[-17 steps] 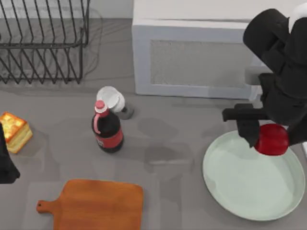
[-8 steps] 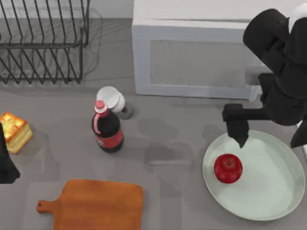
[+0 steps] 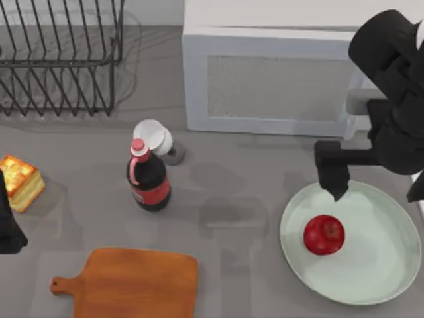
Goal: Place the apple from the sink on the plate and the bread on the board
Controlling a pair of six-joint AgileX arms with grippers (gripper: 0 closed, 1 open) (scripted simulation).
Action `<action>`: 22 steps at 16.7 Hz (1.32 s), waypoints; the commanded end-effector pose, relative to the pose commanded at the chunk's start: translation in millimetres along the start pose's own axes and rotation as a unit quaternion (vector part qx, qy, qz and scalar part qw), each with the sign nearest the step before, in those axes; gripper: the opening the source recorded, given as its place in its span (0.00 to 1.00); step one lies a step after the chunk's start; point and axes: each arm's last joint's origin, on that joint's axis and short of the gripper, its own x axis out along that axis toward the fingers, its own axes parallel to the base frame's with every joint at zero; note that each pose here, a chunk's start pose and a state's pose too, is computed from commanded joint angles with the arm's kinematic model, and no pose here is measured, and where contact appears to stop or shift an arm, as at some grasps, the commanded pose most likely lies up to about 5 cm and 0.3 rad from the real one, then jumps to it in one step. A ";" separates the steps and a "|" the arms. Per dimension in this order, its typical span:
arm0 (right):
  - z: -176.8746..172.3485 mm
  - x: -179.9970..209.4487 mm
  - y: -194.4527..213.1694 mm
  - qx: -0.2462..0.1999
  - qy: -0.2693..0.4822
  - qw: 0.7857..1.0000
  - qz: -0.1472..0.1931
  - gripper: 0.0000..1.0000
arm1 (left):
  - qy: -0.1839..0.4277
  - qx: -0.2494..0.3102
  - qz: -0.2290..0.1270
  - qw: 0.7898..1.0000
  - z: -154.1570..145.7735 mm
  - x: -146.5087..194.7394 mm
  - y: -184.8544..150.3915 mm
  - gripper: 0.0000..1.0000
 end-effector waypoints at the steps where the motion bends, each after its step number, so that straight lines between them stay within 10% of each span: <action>1: -4.0 -3.2 -6.0 0.000 -0.016 1.000 0.008 1.00 | 0.000 0.000 0.000 1.000 0.0 0.0 0.0 1.00; 8: -70.6 -26.7 -72.9 -0.003 -0.247 0.966 0.078 1.00 | 0.000 0.000 0.000 1.000 0.0 0.0 0.0 1.00; 16: -154.8 20.2 -128.4 -0.009 -0.577 0.815 0.055 1.00 | 0.000 0.000 0.000 1.000 0.0 0.0 0.0 1.00; 22: -165.8 61.3 -141.1 -0.012 -0.685 0.728 -0.001 1.00 | 0.000 0.000 0.000 1.000 0.0 0.0 0.0 1.00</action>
